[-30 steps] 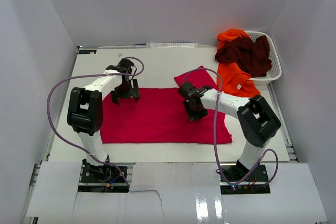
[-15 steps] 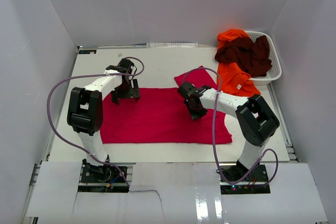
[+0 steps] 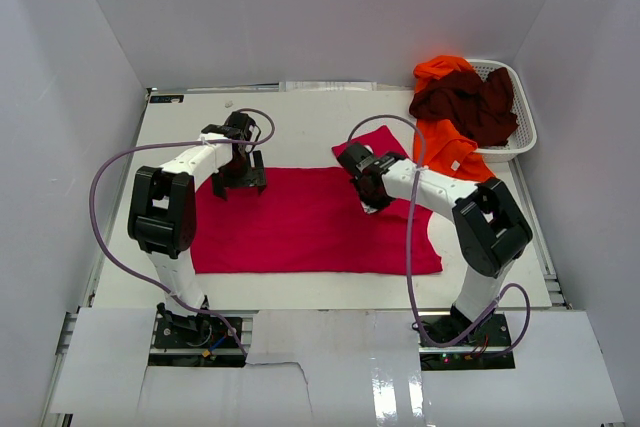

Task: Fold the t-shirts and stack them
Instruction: Fold the flattened tshirt in 1/3 of the way, then grap the side of the flattened tshirt furthest away from the robot with both arms

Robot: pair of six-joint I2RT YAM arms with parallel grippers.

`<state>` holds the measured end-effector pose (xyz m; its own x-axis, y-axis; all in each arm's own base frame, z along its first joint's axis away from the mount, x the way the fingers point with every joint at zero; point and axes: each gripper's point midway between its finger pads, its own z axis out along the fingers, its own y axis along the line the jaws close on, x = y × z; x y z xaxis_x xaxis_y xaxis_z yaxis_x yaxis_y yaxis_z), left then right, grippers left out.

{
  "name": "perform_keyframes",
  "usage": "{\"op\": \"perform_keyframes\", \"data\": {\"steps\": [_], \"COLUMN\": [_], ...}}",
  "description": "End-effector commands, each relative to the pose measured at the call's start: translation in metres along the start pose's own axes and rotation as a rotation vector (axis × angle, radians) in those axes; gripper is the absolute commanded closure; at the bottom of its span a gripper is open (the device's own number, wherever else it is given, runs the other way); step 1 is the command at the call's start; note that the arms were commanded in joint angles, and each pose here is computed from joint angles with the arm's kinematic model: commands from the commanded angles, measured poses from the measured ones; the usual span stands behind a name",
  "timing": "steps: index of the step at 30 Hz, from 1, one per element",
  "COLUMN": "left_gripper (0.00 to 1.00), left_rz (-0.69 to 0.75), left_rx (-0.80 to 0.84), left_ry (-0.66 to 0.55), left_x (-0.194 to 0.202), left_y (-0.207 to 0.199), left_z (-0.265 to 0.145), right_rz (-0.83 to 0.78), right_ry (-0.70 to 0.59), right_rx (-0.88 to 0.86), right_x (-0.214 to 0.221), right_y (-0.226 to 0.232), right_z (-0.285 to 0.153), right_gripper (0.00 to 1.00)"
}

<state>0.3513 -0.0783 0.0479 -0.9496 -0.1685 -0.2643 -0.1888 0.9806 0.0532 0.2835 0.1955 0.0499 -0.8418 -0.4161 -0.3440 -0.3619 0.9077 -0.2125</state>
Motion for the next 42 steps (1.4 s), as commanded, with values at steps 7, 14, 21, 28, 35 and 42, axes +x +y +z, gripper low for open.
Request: {"op": "perform_keyframes", "data": {"steps": [7,14,21,28,35,42], "left_gripper": [0.02,0.02,0.02,0.02,0.02,0.02], "left_rz": [-0.005,-0.003,-0.014,-0.154,-0.357,-0.407], "left_rx": [0.023,0.026,0.014,0.039,0.049,0.074], "left_ry": [-0.022,-0.010,-0.024,-0.096,-0.222,-0.293], "left_x": [0.000,0.001,-0.004,-0.026,-0.066,-0.096], "left_y": [0.000,-0.001,0.000,0.018,0.065,0.070], "left_z": [-0.008,-0.005,-0.006,-0.027,-0.049,-0.054], "right_rz": [0.013,0.015,0.100,0.167,0.281,0.331], "right_ry": [-0.087,-0.079,-0.177,-0.289,-0.284,-0.320], "right_rx": [0.118,0.278,0.285,0.087,-0.073,-0.174], "right_x": [-0.063,-0.090,-0.134,-0.199,-0.214,-0.223], "right_y": [-0.057,-0.099,-0.117,-0.127,-0.152,-0.154], "right_z": [0.011,0.034,0.028,0.042,0.082,0.114], "right_gripper": [0.92,0.70,0.31,0.32,0.50,0.52]}}
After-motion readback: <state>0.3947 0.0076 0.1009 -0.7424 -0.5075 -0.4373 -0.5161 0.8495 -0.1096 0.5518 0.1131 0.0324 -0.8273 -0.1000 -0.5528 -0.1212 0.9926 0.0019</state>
